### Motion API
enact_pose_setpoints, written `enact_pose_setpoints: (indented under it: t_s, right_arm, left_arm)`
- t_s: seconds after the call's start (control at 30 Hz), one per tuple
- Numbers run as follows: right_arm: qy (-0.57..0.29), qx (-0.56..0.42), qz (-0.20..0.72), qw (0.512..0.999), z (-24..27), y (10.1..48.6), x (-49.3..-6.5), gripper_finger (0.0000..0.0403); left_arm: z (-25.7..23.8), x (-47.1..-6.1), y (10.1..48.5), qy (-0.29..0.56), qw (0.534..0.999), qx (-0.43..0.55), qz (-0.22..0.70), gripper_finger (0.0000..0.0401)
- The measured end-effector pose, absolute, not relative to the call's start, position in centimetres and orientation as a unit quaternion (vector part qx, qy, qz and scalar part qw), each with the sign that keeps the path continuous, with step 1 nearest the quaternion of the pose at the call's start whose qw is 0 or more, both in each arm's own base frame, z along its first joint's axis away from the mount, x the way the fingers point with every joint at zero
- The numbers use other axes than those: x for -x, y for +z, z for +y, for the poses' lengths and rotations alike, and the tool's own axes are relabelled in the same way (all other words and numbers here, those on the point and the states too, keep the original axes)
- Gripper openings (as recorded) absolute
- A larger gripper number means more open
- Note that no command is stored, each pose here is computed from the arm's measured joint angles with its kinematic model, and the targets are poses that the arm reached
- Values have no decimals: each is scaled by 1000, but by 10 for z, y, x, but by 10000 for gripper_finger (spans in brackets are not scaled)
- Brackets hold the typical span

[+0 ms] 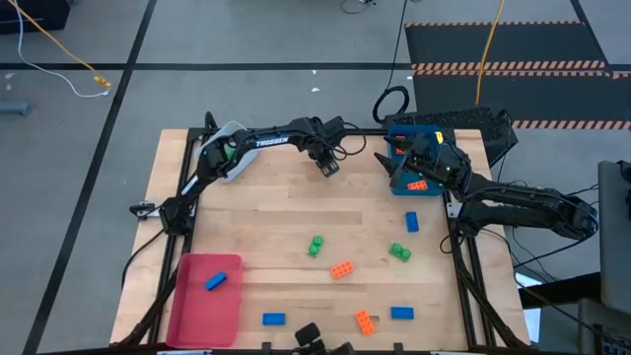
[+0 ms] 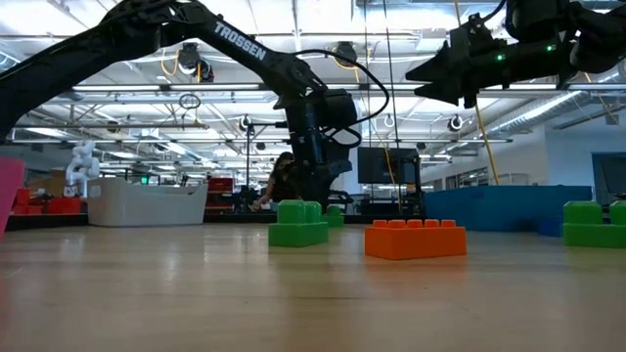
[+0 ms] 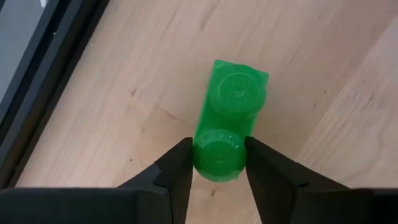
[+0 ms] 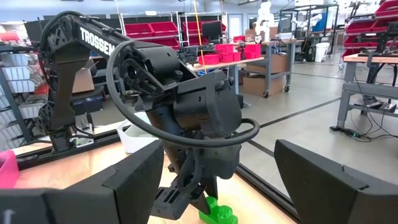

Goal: Sort & place blocks by color
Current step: Put the green game piece into the gray bin

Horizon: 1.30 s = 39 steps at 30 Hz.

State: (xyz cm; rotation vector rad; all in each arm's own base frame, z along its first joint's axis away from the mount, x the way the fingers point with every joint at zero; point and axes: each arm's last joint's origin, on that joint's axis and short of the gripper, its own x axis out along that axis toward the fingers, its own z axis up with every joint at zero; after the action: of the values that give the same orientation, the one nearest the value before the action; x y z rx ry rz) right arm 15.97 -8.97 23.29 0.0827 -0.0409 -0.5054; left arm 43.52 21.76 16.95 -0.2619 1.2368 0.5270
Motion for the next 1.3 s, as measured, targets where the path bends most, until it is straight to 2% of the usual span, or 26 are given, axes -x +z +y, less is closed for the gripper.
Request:
enact_pose_setpoints:
  t_s: [0.2, 0.4, 0.57, 0.77, 0.93, 1.03, 1.17, 1.3]
  right_arm:
    - [-250, -39, -20, 967, -90, 233, -160, 302]
    - [-250, -37, -19, 967, -90, 233, -160, 302]
    - [-250, -36, -15, 967, -90, 232, -160, 302]
    - [-250, -35, -13, 968, -90, 232, -160, 302]
    - [-244, -47, -7, 969, -89, 230, -160, 302]
    - [-237, -54, -3, 970, -88, 229, -160, 302]
    - [-230, -64, 1, 971, -88, 228, -160, 302]
    - [-224, -71, 4, 972, -87, 228, -160, 302]
  left_arm:
    - [219, -434, 170, 243, 773, 104, 576, 103]
    - [225, -427, 180, 242, 758, 101, 598, 103]
    - [226, -412, 214, 256, 746, 98, 607, 103]
    - [222, -377, 255, 296, 697, 81, 649, 103]
    - [227, -338, 284, 351, 652, 104, 664, 103]
    - [231, -320, 295, 381, 647, 127, 649, 103]
    - [231, -293, 299, 406, 638, 151, 637, 103]
    - [229, -263, 282, 430, 615, 187, 634, 103]
